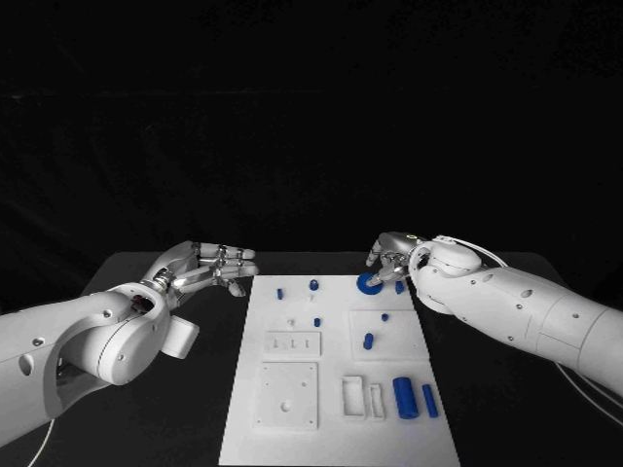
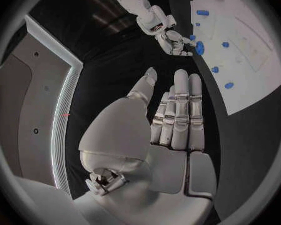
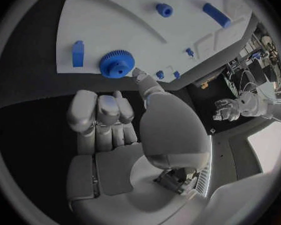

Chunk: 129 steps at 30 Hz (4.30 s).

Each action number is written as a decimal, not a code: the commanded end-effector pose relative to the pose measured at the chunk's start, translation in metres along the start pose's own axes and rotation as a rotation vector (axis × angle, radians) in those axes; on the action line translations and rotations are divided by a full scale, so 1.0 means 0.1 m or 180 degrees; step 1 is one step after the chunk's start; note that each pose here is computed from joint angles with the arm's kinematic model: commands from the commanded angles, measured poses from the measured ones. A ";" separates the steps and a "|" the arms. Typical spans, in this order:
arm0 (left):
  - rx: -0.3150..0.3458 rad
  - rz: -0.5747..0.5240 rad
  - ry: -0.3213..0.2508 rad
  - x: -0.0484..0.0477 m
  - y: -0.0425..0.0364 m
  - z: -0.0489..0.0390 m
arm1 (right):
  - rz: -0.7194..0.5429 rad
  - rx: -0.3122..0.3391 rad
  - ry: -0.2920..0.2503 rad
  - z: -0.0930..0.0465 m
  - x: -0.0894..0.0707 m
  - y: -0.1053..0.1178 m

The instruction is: Assemble the parts on the task board

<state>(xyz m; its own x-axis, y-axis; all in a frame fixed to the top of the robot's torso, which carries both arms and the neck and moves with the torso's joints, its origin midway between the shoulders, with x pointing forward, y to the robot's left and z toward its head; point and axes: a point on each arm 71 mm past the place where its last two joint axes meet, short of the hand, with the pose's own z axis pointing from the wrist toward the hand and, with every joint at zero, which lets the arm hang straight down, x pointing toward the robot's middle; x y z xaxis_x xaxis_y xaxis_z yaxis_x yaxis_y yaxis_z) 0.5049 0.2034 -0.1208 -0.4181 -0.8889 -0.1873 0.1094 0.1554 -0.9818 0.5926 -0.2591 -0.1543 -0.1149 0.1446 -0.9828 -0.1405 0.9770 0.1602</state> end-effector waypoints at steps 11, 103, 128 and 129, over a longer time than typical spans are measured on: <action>0.0054 -0.0009 0.0053 0.018 -0.023 0.003 | -0.0142 0.0094 0.0130 0.02 0.08 -0.03; 0.0007 -0.0005 0.0091 0.056 0.018 0.075 | -0.0304 0.0023 0.0156 0.06 0.29 0.13; -0.0008 -0.0009 0.0063 0.032 0.023 0.056 | -0.0276 -0.0241 -0.0171 -0.11 0.17 0.48; -0.0008 -0.0010 0.0063 0.033 0.023 0.057 | -0.0268 -0.0271 -0.0190 -0.13 0.17 0.52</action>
<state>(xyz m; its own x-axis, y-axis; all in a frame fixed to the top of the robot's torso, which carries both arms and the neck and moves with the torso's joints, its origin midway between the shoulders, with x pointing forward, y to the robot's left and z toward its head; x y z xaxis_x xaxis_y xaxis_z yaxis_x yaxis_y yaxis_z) 0.5094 0.1999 -0.1242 -0.4290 -0.8833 -0.1889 0.1023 0.1603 -0.9818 0.5724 -0.2111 -0.1643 -0.0690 0.0745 -0.9948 -0.2348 0.9680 0.0888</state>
